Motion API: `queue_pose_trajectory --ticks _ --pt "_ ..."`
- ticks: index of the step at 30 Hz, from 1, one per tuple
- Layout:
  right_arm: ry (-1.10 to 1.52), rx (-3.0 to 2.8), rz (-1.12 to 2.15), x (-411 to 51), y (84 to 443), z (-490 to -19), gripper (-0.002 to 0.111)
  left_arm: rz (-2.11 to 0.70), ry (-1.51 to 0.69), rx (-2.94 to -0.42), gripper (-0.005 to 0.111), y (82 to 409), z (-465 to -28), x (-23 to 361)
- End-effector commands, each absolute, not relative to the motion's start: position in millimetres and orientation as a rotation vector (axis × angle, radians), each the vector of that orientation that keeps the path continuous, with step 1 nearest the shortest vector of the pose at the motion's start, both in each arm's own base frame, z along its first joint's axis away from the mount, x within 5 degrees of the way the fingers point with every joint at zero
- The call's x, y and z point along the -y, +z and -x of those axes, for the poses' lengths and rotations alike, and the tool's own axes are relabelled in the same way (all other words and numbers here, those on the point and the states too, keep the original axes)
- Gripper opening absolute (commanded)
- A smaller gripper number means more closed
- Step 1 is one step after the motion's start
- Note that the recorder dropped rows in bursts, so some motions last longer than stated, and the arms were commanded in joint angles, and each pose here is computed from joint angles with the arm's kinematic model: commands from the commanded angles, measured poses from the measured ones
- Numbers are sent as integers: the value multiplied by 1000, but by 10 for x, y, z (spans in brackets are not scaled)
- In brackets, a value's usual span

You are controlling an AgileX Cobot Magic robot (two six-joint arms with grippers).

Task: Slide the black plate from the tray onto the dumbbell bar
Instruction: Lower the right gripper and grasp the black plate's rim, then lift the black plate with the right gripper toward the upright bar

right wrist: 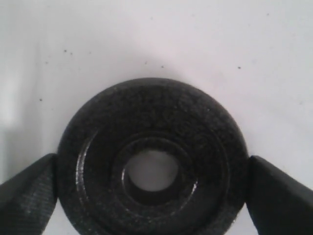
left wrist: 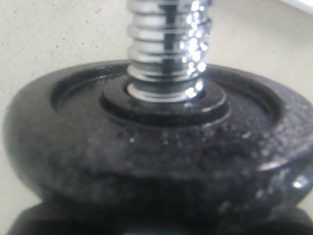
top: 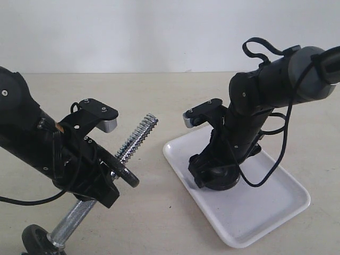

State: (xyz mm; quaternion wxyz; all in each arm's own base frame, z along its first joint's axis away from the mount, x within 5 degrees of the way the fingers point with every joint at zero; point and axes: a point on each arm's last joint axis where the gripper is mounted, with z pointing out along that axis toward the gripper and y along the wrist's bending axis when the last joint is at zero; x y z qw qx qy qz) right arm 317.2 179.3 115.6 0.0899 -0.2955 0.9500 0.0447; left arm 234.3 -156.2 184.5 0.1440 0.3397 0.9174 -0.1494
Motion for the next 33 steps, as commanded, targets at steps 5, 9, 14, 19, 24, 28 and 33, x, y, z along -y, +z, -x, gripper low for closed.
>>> queue_pose_trajectory --ticks 5,9,14,19,24,28,33 --pt "185 -2942 798 -1784 925 -3083 12 -869 -480 -2544 4 2059 -2398 1614" --pt "194 -2941 778 -1790 926 -3087 0 -869 -480 -2544 4 2059 -2398 1614" --pt "196 -2921 767 -1797 929 -3106 0 -869 -480 -2544 4 2059 -2398 1614" --pt "199 -2943 745 -1794 927 -3093 0 -867 -479 -2542 4 2059 -2400 1614" --pt "194 -2952 754 -1781 946 -3084 0 -867 -479 -2542 4 2059 -2400 1614" --pt "183 -2952 780 -1764 1052 -3062 0 -869 -481 -2545 4 2058 -2396 1614" --pt "193 -2874 786 -1749 1382 -3048 0 -871 -482 -2548 4 2057 -2394 1614"
